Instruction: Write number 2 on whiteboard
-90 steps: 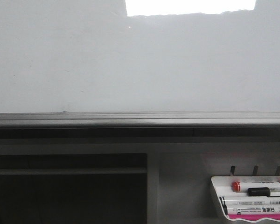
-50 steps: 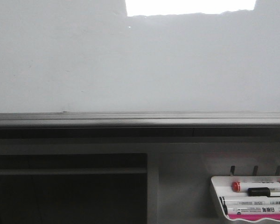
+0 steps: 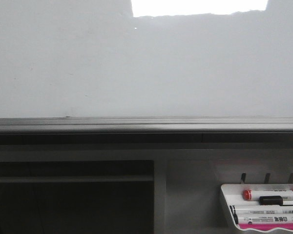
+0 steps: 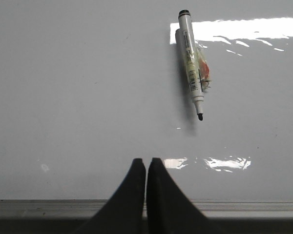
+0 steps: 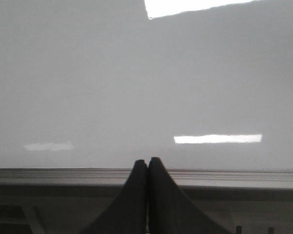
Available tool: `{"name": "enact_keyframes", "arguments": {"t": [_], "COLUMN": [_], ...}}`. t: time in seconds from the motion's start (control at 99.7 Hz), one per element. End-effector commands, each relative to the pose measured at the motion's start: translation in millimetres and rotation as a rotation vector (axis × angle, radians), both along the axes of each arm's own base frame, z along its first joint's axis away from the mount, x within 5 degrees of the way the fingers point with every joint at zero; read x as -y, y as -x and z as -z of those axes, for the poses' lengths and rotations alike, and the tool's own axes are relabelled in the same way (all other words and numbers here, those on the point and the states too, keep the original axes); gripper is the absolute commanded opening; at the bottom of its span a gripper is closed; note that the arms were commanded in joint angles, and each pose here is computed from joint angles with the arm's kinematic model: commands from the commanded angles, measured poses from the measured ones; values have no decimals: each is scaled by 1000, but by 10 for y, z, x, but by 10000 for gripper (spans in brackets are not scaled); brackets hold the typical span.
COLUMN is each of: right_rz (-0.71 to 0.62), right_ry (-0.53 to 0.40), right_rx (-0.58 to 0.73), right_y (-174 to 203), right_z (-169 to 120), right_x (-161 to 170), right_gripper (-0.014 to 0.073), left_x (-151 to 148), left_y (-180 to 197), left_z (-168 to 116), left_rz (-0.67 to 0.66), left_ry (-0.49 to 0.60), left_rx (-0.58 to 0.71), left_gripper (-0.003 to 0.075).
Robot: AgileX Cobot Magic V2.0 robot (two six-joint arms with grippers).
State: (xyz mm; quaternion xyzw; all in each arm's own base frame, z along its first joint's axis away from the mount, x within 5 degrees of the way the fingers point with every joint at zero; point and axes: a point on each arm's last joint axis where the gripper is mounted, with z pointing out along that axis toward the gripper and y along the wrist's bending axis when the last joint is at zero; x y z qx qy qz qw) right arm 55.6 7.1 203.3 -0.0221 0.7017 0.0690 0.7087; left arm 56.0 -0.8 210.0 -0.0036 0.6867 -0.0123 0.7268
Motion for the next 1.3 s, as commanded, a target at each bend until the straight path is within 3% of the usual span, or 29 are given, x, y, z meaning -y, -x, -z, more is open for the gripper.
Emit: {"name": "enact_keyframes", "arguments": {"t": [0.0,0.15,0.241,0.331,0.592,0.792,0.963,1.294], "right_rz": [3,-2,-2,-3,-13,17,47,45], "right_ry": [11,-6,-65,-120,-109,13,108,147], "right_rx": [80,204,247,238,158,-48,-243,-323], "right_y": [1,20,41,67,147,-50,-316,-610], "right_z": [-4,-122,-234,-356,-911,-1191,-1262,-1191], "right_x": [0,-4,6,15,12,7,8,-24], "right_gripper": [-68,-68,-68,-68,-68,-68,-68,-68], "left_x": [-5,-15,-21,-24,-21,3,19,26], "left_y": [26,40,57,91,259,134,-79,-358], "left_z": [-60,-127,-200,-331,-938,-1259,-1333,-1233], "left_rz": [0,-8,-12,-12,-3,15,21,25], "left_ry": [13,32,45,53,56,30,-25,-18], "left_rx": [106,181,231,278,404,249,25,-114], "left_gripper": [-20,-20,-20,-20,-20,-20,-20,-20]}}
